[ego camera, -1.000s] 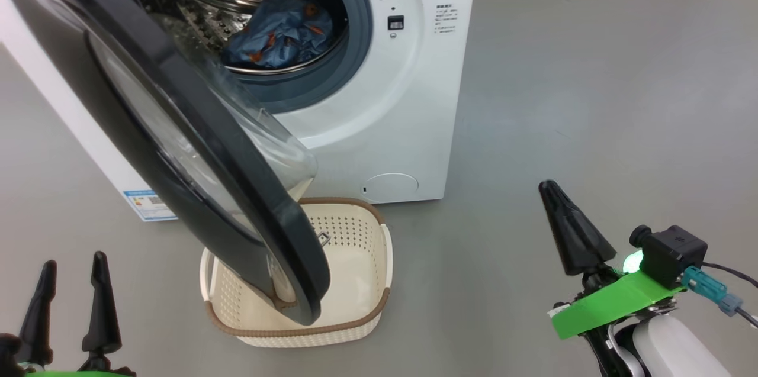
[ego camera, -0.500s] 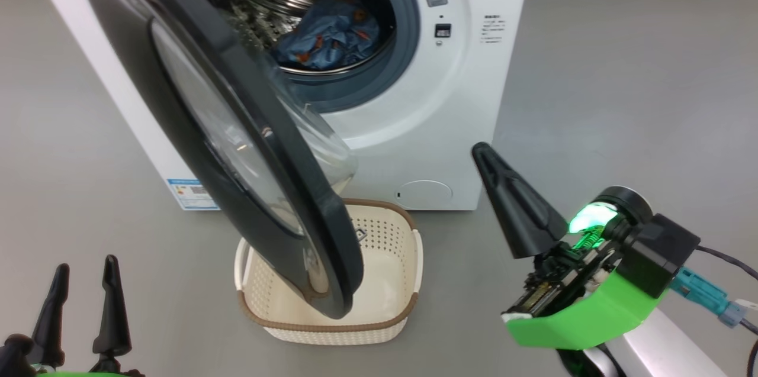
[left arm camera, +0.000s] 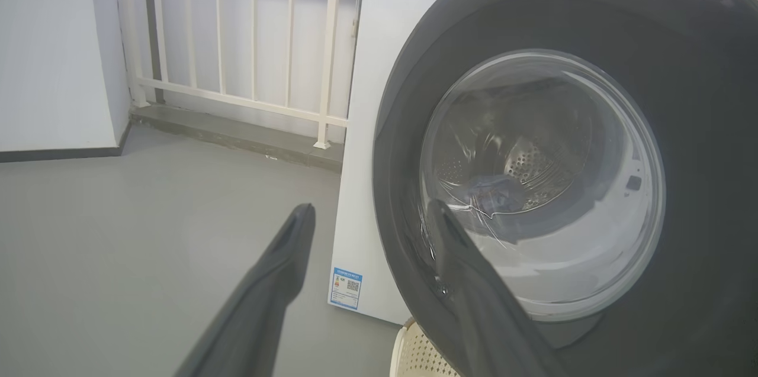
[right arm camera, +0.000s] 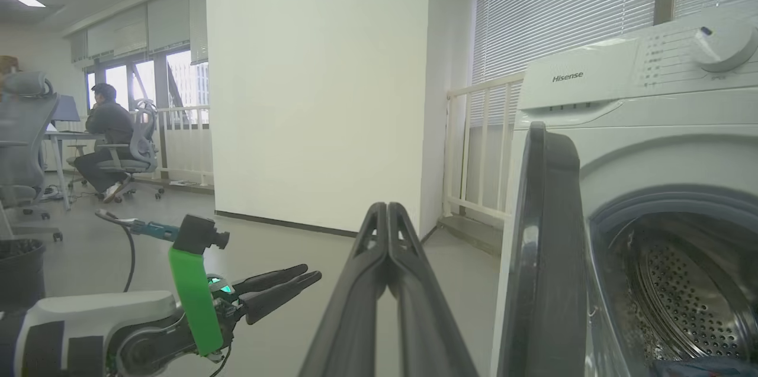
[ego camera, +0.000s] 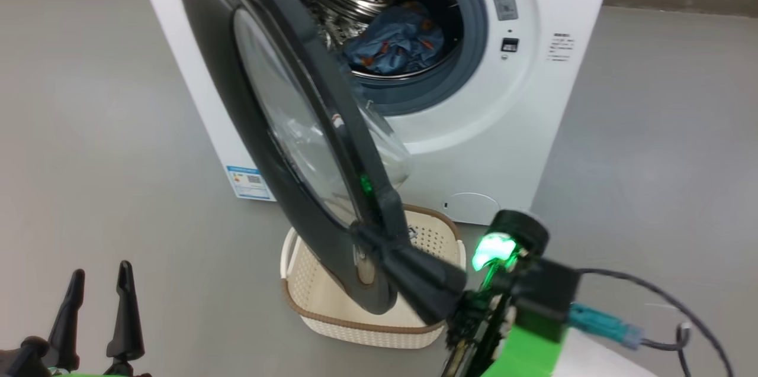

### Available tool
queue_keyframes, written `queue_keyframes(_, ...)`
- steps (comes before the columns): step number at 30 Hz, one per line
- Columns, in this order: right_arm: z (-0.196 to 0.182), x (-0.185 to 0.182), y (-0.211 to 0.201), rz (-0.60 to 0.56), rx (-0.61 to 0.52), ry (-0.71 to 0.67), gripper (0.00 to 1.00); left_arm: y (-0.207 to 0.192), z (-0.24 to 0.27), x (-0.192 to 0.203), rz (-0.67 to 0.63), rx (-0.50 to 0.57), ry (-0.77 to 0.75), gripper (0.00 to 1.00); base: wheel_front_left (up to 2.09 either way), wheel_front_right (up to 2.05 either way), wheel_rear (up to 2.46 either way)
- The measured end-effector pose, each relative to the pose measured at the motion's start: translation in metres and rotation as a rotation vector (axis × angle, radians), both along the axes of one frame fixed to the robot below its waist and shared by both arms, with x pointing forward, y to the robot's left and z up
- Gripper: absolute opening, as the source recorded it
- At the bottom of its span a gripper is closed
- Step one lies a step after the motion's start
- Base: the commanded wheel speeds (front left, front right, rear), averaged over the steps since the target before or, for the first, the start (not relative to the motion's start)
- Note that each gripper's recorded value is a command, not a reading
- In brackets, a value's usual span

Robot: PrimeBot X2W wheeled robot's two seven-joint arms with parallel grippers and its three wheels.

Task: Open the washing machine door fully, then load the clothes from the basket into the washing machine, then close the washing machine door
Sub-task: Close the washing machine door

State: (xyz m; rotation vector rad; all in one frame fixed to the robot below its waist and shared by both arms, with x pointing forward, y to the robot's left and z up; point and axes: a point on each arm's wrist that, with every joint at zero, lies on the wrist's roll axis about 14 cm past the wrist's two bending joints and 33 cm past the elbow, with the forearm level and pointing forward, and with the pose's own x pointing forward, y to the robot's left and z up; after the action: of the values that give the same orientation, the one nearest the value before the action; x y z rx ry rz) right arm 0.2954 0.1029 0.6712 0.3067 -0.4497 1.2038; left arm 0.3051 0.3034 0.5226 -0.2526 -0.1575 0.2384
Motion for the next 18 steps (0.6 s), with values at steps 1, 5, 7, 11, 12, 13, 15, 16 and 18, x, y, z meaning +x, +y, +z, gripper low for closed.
queue_keyframes(1,-0.005,-0.004,0.007,0.025,-0.024,-0.002,0.0,0.002,0.0,-0.003,0.008,-0.002,0.0,1.0,0.0,0.0,0.0)
queue_keyframes(5,-0.033,-0.012,0.027,0.094,-0.127,0.017,0.0,0.009,-0.001,-0.013,0.037,-0.006,0.0,1.0,0.0,0.0,0.0)
queue_keyframes(7,-0.047,-0.013,0.034,0.119,-0.17,0.04,0.0,0.011,-0.001,-0.017,0.049,-0.007,0.001,1.0,0.0,0.0,0.0)
queue_keyframes(11,-0.063,-0.013,0.044,0.153,-0.223,0.069,0.0,0.015,-0.005,-0.023,0.065,-0.012,0.009,1.0,0.0,0.0,0.0)
queue_keyframes(12,-0.067,-0.013,0.046,0.158,-0.236,0.074,0.0,0.016,-0.005,-0.024,0.068,-0.014,0.011,1.0,0.0,0.0,0.0)
queue_keyframes(13,-0.071,-0.012,0.047,0.161,-0.247,0.085,0.0,0.016,-0.006,-0.025,0.072,-0.018,0.011,1.0,0.0,0.0,0.0)
queue_keyframes(15,-0.08,-0.008,0.049,0.159,-0.268,0.109,0.0,0.017,-0.006,-0.026,0.076,-0.022,0.013,1.0,0.0,0.0,0.0)
queue_keyframes(16,-0.085,-0.006,0.049,0.157,-0.28,0.123,0.0,0.017,-0.007,-0.027,0.079,-0.022,0.014,1.0,0.0,0.0,0.0)
queue_keyframes(18,-0.095,-0.004,0.049,0.155,-0.304,0.145,0.0,0.018,-0.008,-0.028,0.083,-0.023,0.017,1.0,0.0,0.0,0.0)
